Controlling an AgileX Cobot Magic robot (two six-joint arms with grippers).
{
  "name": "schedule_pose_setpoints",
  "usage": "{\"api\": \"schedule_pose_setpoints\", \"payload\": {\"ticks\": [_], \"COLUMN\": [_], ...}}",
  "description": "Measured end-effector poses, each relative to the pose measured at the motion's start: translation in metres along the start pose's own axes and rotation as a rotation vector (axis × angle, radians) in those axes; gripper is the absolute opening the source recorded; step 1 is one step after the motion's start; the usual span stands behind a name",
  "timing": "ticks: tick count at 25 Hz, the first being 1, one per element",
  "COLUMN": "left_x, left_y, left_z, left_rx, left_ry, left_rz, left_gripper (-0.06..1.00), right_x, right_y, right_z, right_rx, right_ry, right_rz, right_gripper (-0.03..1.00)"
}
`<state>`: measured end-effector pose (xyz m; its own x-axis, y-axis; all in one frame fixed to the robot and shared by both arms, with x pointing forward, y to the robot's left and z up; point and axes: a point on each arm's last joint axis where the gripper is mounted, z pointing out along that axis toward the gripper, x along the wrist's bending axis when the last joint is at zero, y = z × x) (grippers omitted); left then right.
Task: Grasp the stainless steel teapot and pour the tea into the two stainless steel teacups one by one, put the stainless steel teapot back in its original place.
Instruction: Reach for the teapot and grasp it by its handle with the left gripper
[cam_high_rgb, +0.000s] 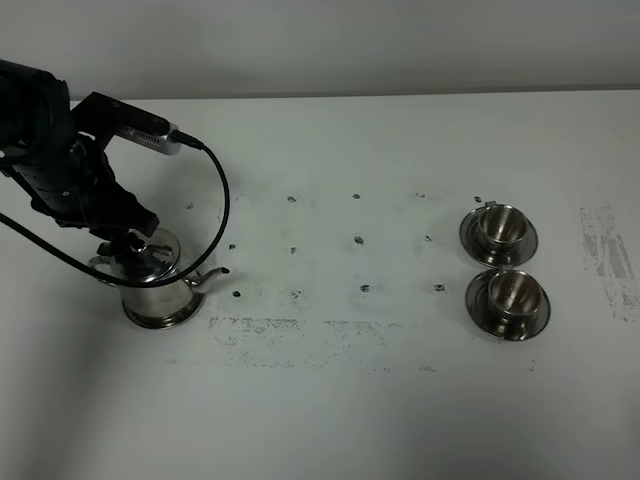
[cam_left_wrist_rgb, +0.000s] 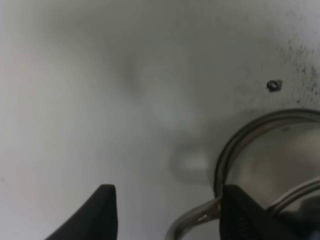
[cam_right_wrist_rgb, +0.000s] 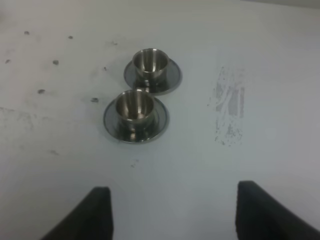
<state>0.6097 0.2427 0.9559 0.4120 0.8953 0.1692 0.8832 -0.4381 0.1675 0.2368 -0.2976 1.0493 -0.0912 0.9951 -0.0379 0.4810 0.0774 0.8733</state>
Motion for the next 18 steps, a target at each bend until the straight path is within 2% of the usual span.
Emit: {"api": "schedule_pose_setpoints", "payload": {"ticks": [12, 18], "left_x": [-0.001, 0.000], "left_y": [-0.006, -0.011], "left_z": [-0.001, -0.021], "left_rx": [0.063, 0.060], "left_ry": [-0.024, -0.021], "left_rz": [-0.023, -0.034], "left_gripper": [0.45, 0.45], "right_x": [0.000, 0.000], "right_y": [0.000, 0.000], "right_z": [0.000, 0.000], "right_rx": [0.000, 0.000], "right_ry": [0.000, 0.000], "right_rz": [0.000, 0.000], "right_gripper": [0.51, 0.51]}}
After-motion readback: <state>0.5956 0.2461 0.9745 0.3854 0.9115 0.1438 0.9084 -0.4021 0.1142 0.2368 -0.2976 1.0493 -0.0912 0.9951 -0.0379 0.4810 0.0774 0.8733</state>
